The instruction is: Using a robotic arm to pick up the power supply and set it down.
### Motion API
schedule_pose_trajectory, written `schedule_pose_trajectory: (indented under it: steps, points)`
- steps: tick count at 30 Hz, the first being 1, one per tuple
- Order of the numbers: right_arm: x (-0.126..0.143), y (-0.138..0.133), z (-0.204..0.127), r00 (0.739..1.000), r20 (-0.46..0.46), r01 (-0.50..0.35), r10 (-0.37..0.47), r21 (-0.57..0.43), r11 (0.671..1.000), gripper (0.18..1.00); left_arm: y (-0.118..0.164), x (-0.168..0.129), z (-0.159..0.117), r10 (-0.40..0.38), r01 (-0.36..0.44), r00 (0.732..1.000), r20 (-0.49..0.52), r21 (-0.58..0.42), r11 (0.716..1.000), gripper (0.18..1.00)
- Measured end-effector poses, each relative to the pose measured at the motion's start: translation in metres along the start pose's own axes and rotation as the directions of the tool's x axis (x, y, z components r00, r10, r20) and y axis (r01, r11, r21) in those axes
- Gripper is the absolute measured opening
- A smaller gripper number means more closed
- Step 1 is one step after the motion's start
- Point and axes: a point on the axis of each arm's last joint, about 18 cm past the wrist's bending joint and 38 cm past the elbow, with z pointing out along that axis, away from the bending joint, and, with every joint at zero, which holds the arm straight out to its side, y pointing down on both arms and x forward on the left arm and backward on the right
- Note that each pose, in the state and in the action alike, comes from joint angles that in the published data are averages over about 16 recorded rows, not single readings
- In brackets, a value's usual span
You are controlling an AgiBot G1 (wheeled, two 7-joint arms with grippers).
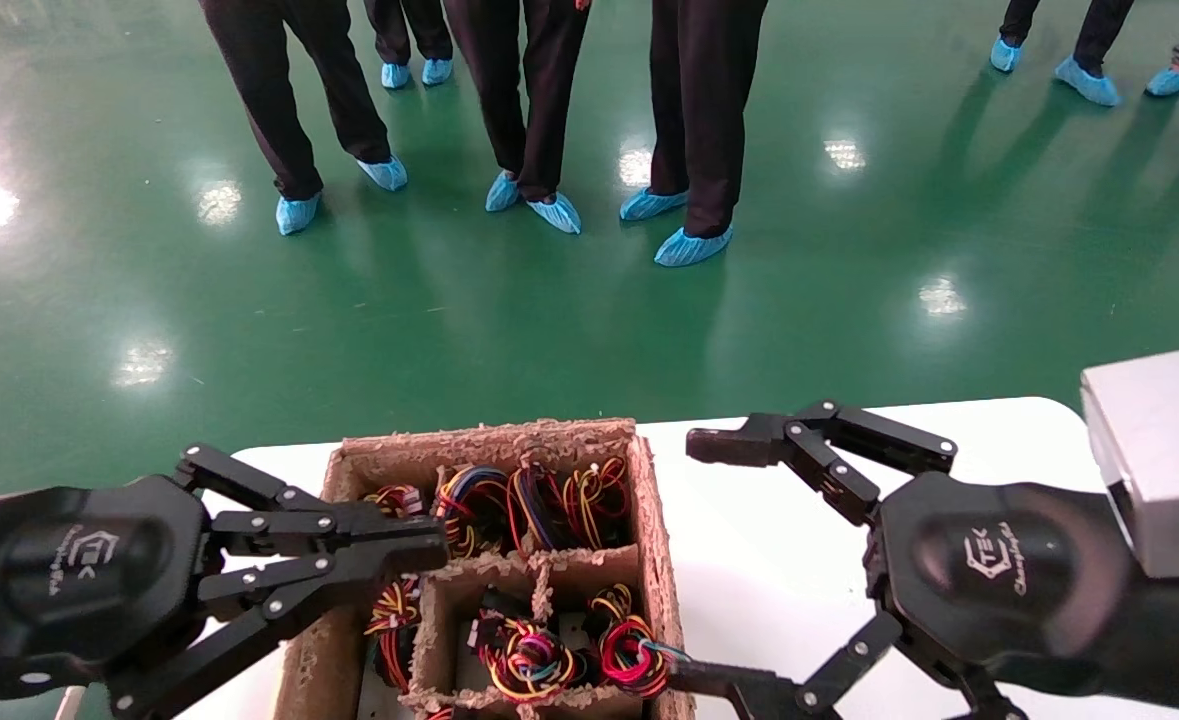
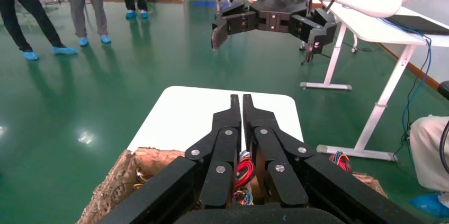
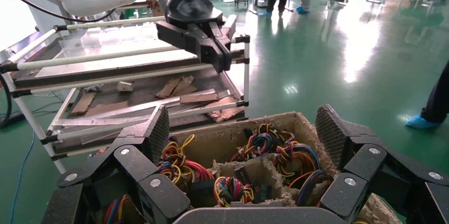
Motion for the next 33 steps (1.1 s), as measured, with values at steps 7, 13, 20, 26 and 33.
schedule_pose_trajectory:
  steps: [7, 13, 20, 26, 33]
  points:
    - [0.002, 0.014, 0.006, 1.0, -0.007, -0.014, 0.013, -0.04, 0.999, 1.0, 0.0, 0.0, 0.0, 0.0, 0.0, 1.0, 0.0, 0.0, 1.0, 0.208]
    - [0.004, 0.034, 0.013, 1.0, -0.007, -0.025, 0.025, -0.102, 0.994, 1.0, 0.0, 0.0, 0.0, 0.0, 0.0, 1.0, 0.0, 0.0, 1.0, 0.193]
    - [0.003, 0.062, 0.02, 0.999, 0.012, -0.031, 0.034, -0.19, 0.981, 1.0, 0.0, 0.0, 0.0, 0.0, 0.0, 1.0, 0.0, 0.0, 1.0, 0.191]
    - [0.003, 0.082, 0.024, 0.999, 0.029, -0.036, 0.044, -0.247, 0.968, 1.0, 0.0, 0.0, 0.0, 0.0, 0.0, 1.0, 0.0, 0.0, 1.0, 0.191]
    - [0.006, 0.098, 0.03, 0.998, 0.025, -0.045, 0.054, -0.266, 0.963, 0.999, 0.0, 0.0, 0.0, 0.0, 0.0, 1.0, 0.0, 0.0, 1.0, 0.191]
